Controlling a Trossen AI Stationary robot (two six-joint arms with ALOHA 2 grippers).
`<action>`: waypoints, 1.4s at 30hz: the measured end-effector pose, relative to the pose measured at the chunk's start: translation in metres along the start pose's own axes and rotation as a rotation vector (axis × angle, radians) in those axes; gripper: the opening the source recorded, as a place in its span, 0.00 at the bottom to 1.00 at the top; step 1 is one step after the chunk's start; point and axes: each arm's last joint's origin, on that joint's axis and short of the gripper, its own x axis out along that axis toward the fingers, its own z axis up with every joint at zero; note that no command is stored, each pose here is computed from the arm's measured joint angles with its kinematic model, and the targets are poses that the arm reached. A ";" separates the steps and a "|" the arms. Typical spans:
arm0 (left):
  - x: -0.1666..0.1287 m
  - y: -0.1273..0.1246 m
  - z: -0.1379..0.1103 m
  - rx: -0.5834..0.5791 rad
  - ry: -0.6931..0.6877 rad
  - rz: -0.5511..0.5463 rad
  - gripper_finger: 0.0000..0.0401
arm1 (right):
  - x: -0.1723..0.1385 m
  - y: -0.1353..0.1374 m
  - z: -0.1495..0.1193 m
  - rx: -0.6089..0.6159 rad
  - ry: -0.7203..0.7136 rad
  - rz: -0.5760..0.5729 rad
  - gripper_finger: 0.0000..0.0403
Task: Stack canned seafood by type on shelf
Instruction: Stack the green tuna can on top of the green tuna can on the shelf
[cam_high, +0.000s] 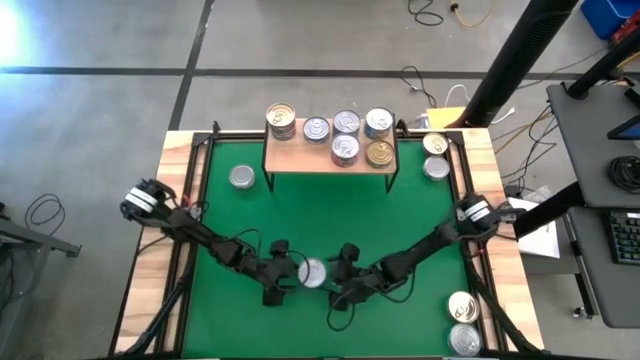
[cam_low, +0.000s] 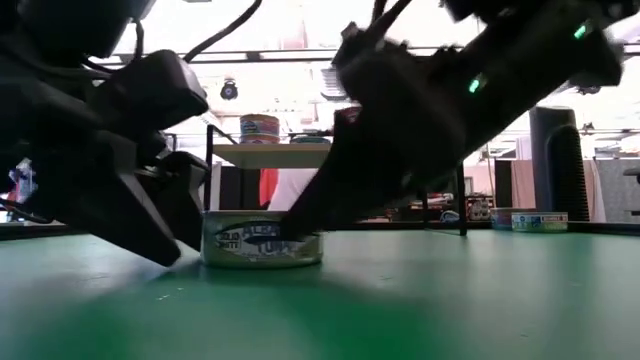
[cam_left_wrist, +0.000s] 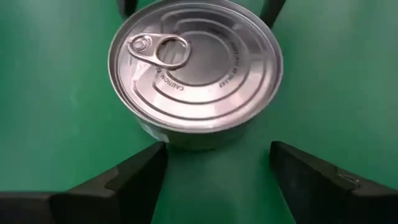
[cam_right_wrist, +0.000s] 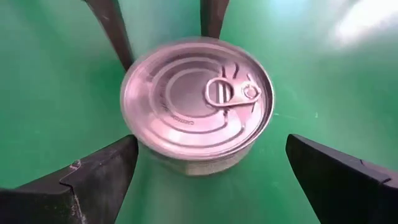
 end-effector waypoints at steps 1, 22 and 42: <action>0.003 -0.001 0.001 0.007 -0.006 0.012 0.68 | 0.005 0.000 -0.001 -0.016 0.014 0.009 0.99; 0.032 -0.006 0.006 0.053 -0.030 0.026 0.67 | 0.035 0.009 -0.011 0.014 -0.072 -0.044 1.00; -0.047 0.010 0.037 0.072 -0.206 0.029 0.67 | -0.017 -0.007 0.018 -0.047 -0.103 0.040 0.93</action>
